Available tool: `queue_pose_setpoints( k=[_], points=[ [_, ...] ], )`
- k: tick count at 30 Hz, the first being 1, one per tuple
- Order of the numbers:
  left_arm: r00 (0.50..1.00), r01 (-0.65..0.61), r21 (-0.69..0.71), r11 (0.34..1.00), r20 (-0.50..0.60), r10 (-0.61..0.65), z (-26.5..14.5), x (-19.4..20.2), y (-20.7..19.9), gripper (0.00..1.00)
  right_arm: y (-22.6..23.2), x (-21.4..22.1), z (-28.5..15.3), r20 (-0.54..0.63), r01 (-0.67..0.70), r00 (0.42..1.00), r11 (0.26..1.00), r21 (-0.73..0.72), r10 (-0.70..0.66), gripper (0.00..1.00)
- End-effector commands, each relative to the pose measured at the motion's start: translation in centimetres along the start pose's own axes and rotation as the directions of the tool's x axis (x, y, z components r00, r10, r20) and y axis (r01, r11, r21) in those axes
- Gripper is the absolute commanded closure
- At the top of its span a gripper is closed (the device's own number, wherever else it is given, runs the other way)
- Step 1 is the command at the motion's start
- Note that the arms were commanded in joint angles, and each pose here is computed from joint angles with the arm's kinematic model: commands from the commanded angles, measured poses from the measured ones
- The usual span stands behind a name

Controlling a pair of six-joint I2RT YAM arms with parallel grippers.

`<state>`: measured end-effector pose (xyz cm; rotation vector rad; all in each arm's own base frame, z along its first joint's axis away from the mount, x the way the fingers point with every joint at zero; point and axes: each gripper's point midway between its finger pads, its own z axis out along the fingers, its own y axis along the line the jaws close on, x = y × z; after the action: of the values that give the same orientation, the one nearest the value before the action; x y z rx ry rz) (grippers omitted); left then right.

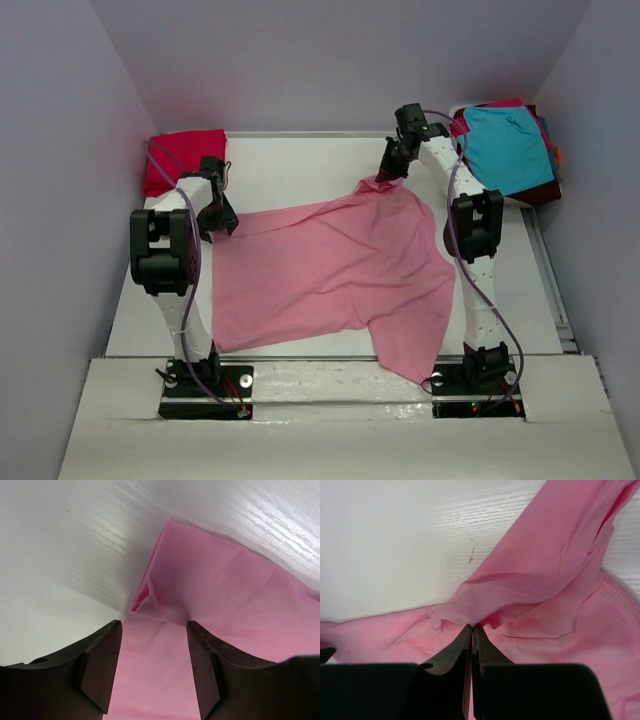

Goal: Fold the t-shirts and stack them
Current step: Flatten the tshirt out

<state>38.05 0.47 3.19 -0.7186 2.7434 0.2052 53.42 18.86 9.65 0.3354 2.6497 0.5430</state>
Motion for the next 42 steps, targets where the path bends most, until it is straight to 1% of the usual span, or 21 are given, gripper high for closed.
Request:
queue_pose_setpoints(
  k=[1,7,11,12,14,15,17,25,27,29,31,32,33,34,35,36,42],
  points=[
    [1.000,0.001,0.030,1.000,0.010,-0.001,0.3,-0.6,-0.4,0.35,1.6,-0.6,-2.0,0.032,0.034,0.999,0.998,-0.044,-0.032,0.93],
    [1.000,-0.009,0.042,0.999,0.002,0.009,1.1,-0.8,-1.0,0.35,1.1,-0.8,-2.0,0.032,0.027,0.999,0.999,-0.038,-0.025,0.93],
    [1.000,-0.006,0.055,0.998,0.011,0.006,1.1,-1.4,-1.4,0.38,1.0,-0.6,-2.0,0.030,0.029,0.999,0.999,-0.035,-0.028,0.93],
    [1.000,-0.007,0.055,0.998,0.014,0.007,1.1,-1.5,-1.4,0.44,0.9,-0.5,-1.9,0.026,0.028,0.999,0.999,-0.033,-0.027,0.93],
    [1.000,-0.004,0.057,0.998,0.023,0.003,0.9,-1.9,-1.5,0.50,0.9,-0.5,-1.9,0.026,0.028,0.999,0.999,-0.033,-0.027,0.93],
    [1.000,-0.004,0.056,0.998,0.027,0.002,0.8,-2.0,-1.5,0.56,0.8,-0.4,-1.9,0.025,0.028,0.999,0.999,-0.032,-0.027,0.93],
    [0.999,-0.001,0.055,0.998,0.033,-0.001,0.6,-2.3,-1.6,0.61,0.9,-0.4,-1.9,0.025,0.028,0.999,0.999,-0.034,-0.027,0.93],
    [0.997,0.009,0.029,1.000,0.072,-0.011,-0.4,-3.2,-0.9,0.62,0.8,-0.4,-1.9,0.024,0.027,0.999,0.999,-0.031,-0.026,0.93],
    [0.996,0.014,0.018,1.000,0.093,-0.015,-0.9,-3.6,-0.6,0.67,0.8,-0.4,-1.9,0.025,0.029,0.999,0.999,-0.032,-0.028,0.93],
    [0.995,0.015,0.015,1.000,0.100,-0.017,-1.2,-3.8,-0.6,0.70,0.8,-0.4,-2.0,0.024,0.029,0.999,0.999,-0.030,-0.028,0.93],
    [0.993,0.021,0.008,1.000,0.118,-0.021,-1.6,-4.4,-0.5,0.79,0.8,-0.4,-2.1,0.026,0.029,0.999,0.999,-0.029,-0.028,0.93],
    [0.992,0.020,0.010,1.000,0.122,-0.021,-1.8,-4.5,-0.5,0.79,0.8,-0.4,-2.1,0.027,0.030,0.999,0.999,-0.029,-0.030,0.93],
    [0.992,0.021,0.006,1.000,0.124,-0.021,-1.8,-4.6,-0.4,0.84,0.8,-0.4,-2.1,0.025,0.030,0.999,0.999,-0.029,-0.029,0.93],
    [0.992,0.021,0.005,1.000,0.126,-0.022,-2.0,-4.7,-0.4,0.86,0.7,-0.3,-2.1,0.023,0.029,0.999,0.999,-0.027,-0.029,0.93],
    [0.991,0.021,0.006,1.000,0.134,-0.022,-2.2,-5.1,-0.5,0.92,0.7,-0.4,-2.1,0.025,0.030,0.999,0.999,-0.027,-0.029,0.93],
    [0.991,0.022,0.007,1.000,0.135,-0.023,-2.3,-5.1,-0.5,0.94,0.7,-0.4,-2.1,0.025,0.030,0.999,0.999,-0.027,-0.029,0.93],
    [0.989,0.014,0.007,1.000,0.145,-0.014,-2.7,-5.7,-0.6,0.94,1.0,-0.7,-2.7,0.040,0.035,0.999,0.999,-0.030,-0.034,0.93]
  ],
)
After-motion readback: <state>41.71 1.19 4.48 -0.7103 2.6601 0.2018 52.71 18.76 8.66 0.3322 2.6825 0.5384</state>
